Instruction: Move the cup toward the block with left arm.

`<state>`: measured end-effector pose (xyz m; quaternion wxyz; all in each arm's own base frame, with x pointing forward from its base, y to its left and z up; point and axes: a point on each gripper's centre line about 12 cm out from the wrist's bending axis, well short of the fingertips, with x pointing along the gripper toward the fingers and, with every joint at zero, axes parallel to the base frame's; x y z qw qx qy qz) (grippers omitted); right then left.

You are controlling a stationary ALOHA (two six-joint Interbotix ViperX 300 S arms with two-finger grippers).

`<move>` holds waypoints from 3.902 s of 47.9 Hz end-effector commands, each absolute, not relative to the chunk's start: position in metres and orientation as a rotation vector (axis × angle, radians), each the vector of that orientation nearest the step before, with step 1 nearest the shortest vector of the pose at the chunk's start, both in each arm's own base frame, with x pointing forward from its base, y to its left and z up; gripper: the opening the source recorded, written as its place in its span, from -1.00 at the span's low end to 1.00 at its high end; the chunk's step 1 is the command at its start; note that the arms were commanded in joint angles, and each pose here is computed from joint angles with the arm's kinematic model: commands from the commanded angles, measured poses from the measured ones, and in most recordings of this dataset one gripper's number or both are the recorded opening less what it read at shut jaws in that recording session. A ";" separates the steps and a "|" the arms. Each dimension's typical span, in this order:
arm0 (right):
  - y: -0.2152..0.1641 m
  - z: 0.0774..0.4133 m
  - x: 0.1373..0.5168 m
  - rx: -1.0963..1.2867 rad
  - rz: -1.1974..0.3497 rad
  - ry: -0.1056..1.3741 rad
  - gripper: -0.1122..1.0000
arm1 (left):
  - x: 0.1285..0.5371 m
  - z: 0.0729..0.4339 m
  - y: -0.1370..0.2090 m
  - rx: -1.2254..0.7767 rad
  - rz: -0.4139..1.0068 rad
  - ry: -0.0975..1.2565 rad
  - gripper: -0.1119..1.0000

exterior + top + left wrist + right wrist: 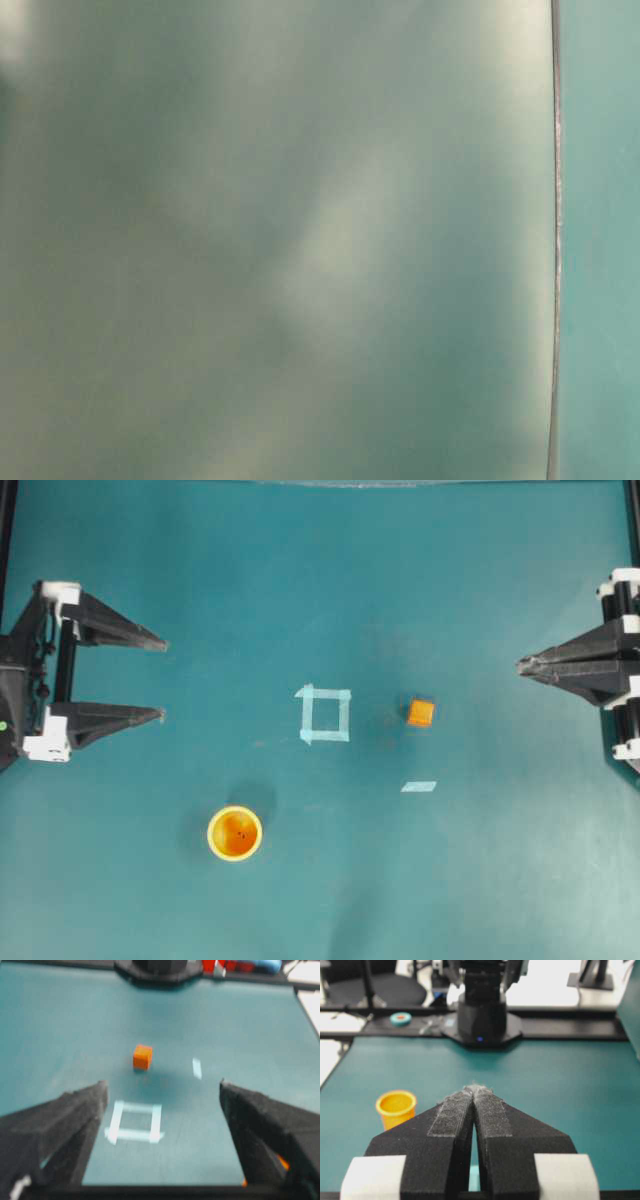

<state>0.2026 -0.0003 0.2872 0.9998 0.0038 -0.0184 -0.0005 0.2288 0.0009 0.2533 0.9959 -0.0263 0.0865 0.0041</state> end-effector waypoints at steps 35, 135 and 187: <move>-0.001 0.296 0.205 0.015 -0.004 -0.040 -0.80 | 0.291 0.172 -0.105 0.077 -0.326 0.622 0.76; -0.001 0.302 0.207 0.040 -0.003 -0.026 -0.80 | 0.423 0.211 0.001 0.064 -0.018 0.670 0.41; -0.001 0.314 0.207 0.034 -0.004 -0.046 -0.80 | 0.552 0.207 0.038 0.038 0.049 0.704 0.41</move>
